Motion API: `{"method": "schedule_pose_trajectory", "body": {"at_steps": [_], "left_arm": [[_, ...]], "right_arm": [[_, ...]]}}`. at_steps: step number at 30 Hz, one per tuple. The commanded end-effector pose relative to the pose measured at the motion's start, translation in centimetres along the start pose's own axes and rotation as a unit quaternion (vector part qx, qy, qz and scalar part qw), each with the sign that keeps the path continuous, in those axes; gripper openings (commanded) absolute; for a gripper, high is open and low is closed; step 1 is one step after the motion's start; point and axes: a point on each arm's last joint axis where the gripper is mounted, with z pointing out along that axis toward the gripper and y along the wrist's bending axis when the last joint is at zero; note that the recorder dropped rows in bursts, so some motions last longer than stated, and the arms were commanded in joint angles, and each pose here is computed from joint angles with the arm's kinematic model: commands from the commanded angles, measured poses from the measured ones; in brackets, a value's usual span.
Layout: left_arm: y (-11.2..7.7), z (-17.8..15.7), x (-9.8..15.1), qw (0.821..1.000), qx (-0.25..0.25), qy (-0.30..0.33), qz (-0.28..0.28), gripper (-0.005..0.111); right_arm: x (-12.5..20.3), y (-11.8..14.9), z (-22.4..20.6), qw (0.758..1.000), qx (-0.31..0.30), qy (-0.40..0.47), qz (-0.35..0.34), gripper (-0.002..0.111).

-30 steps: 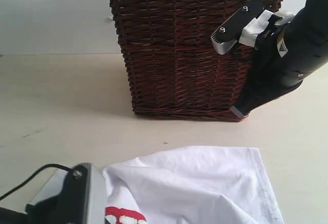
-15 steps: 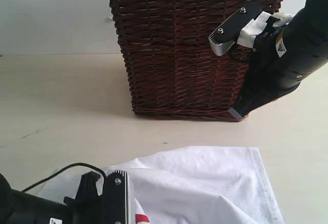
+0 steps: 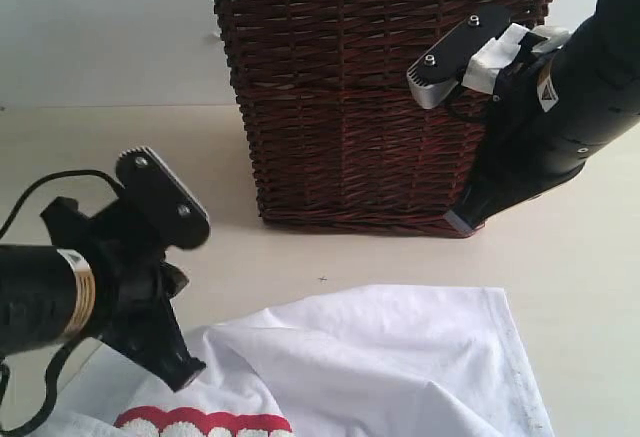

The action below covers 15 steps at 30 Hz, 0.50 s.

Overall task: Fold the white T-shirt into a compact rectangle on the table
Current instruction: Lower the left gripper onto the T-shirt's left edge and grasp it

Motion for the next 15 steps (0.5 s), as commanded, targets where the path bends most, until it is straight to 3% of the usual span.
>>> {"method": "schedule_pose_trajectory", "body": {"at_steps": [1,5,10,13,15], "left_arm": [[1.3,0.8,0.4,0.988,0.091,0.104,-0.064,0.003],[1.6,1.3,0.3,0.959,0.218,0.148,-0.106,0.016],[2.3,3.2,1.1,0.949,0.227,0.175,-0.131,0.046],[1.7,4.3,1.9,0.941,0.239,0.205,-0.123,0.046],[1.5,5.1,2.4,0.939,0.239,0.219,-0.114,0.037]], "right_arm": [[-0.2,-0.2,-0.4,1.0,-0.002,-0.011,0.009,0.0],[-0.2,-0.1,-0.4,1.0,-0.002,-0.01,0.007,0.0],[-0.2,-0.1,-0.4,1.0,-0.006,-0.01,0.009,0.0],[-0.2,0.0,-0.4,1.0,-0.012,-0.012,0.005,0.0],[-0.2,0.0,-0.4,1.0,-0.012,-0.012,0.003,0.0]]}}
